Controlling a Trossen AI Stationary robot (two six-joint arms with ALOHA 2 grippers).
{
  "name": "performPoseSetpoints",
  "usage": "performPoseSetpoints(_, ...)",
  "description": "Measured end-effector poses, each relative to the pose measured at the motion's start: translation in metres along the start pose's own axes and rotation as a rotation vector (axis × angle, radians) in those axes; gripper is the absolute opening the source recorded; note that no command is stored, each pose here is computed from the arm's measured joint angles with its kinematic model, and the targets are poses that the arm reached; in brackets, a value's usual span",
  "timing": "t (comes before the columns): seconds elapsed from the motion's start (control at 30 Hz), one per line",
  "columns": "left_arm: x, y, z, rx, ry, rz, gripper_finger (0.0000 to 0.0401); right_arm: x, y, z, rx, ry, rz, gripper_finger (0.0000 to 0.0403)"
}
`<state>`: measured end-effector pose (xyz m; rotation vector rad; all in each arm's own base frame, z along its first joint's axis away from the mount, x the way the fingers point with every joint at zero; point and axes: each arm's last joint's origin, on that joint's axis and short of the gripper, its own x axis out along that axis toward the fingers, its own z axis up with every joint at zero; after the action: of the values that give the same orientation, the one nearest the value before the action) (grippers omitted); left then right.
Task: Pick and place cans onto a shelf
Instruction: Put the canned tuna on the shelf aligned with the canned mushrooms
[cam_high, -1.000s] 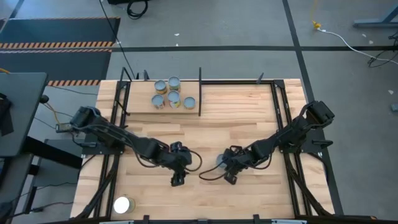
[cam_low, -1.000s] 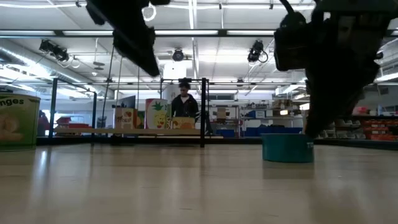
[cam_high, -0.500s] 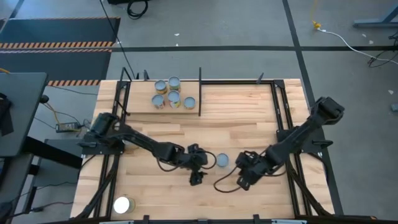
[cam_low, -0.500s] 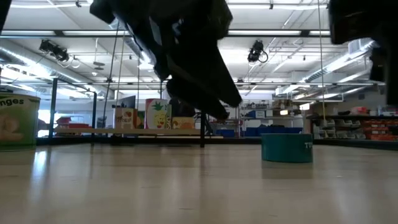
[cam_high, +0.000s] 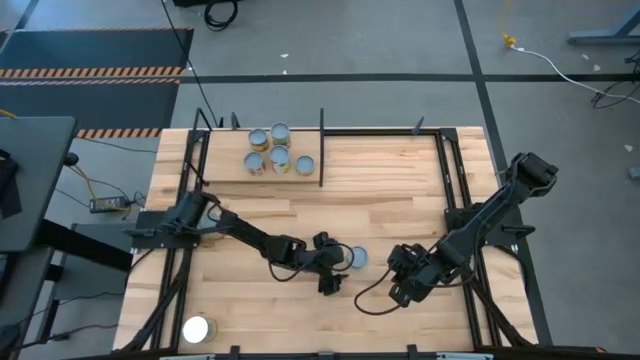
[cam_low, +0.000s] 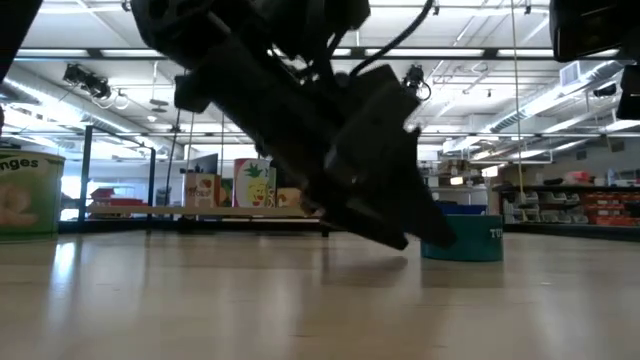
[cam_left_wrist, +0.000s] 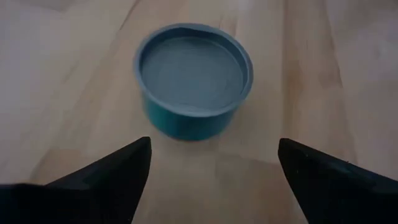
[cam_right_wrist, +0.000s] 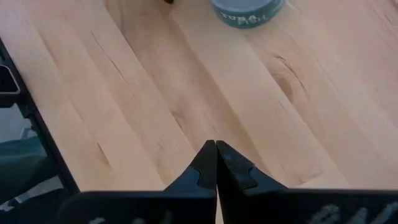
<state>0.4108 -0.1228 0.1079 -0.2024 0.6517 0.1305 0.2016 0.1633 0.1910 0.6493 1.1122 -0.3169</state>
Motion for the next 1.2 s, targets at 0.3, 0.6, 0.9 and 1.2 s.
performPoseSetpoints(0.3,0.021,0.000,-0.011,0.029,-0.125,0.043,0.0357,0.000,0.001,0.002,0.026,-0.005,0.009,0.0002)
performPoseSetpoints(0.6,0.034,0.001,-0.020,0.089,-0.193,0.054,0.0357,0.000,0.000,0.002,0.067,0.019,0.013,0.0002)
performPoseSetpoints(0.9,0.024,-0.005,0.005,0.163,-0.008,-0.008,0.0357,0.034,-0.012,0.020,-0.016,0.031,-0.139,0.0001)
performPoseSetpoints(1.2,0.023,-0.006,0.030,0.163,0.050,0.034,0.0357,0.080,-0.022,0.063,-0.136,-0.013,-0.115,0.0001)
